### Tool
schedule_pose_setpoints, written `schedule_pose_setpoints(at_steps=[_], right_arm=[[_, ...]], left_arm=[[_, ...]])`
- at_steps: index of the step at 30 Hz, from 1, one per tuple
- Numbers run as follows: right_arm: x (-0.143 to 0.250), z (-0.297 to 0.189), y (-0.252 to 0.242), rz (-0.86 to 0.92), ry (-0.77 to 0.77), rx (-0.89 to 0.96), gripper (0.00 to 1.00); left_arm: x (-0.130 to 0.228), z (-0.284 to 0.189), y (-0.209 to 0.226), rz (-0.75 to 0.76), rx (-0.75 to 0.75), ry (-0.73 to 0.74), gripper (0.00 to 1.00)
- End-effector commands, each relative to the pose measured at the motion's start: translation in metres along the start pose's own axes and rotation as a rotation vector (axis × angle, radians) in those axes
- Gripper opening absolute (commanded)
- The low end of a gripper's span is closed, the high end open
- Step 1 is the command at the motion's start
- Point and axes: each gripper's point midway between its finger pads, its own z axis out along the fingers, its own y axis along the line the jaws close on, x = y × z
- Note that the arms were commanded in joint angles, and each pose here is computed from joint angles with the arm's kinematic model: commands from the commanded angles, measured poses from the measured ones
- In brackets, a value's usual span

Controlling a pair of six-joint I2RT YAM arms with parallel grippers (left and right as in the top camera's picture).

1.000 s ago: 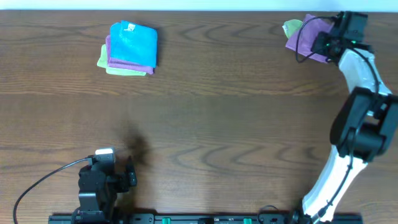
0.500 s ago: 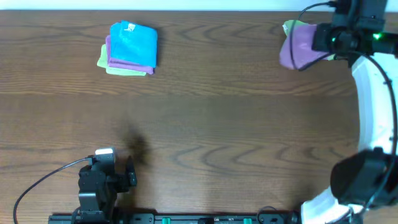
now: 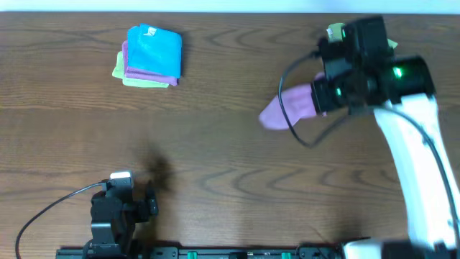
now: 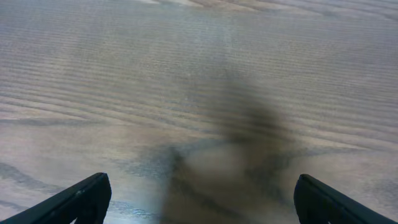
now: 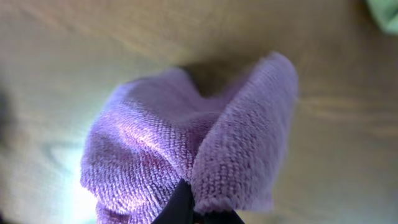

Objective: Fold the cloth
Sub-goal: 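Lift the purple cloth and carry it to the table center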

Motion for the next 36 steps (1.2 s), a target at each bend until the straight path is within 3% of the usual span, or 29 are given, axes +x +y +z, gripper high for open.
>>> schedule_pose_setpoints(at_steps=[1, 9, 18, 26, 29, 33, 34, 35, 36], right_arm=[[0.039, -0.015, 0.010, -0.041, -0.005, -0.009, 0.01], [0.136, -0.056, 0.063, -0.062, -0.103, -0.188, 0.01], [0.171, -0.088, 0.076, 0.016, -0.186, -0.250, 0.01], [0.142, -0.045, 0.068, 0.021, -0.119, -0.179, 0.01], [0.108, -0.022, 0.070, 0.005, -0.153, -0.170, 0.01], [0.030, 0.028, 0.063, -0.008, -0.265, -0.096, 0.01], [0.006, 0.044, 0.065, -0.020, -0.306, -0.092, 0.07], [-0.013, 0.058, 0.065, -0.019, -0.340, -0.088, 0.34], [-0.029, 0.071, 0.064, -0.016, -0.363, -0.077, 0.73]], left_arm=[[0.009, 0.002, 0.004, 0.017, -0.022, 0.026, 0.95], [0.009, 0.002, 0.004, 0.017, -0.022, 0.026, 0.95], [0.009, 0.002, 0.004, 0.017, -0.022, 0.026, 0.95], [0.009, 0.002, 0.004, 0.017, -0.022, 0.026, 0.95], [0.009, 0.002, 0.004, 0.017, -0.022, 0.026, 0.95], [0.009, 0.002, 0.004, 0.017, -0.022, 0.026, 0.95], [0.009, 0.002, 0.004, 0.017, -0.022, 0.026, 0.95], [0.009, 0.002, 0.004, 0.017, -0.022, 0.026, 0.95], [0.009, 0.002, 0.004, 0.017, -0.022, 0.026, 0.95]])
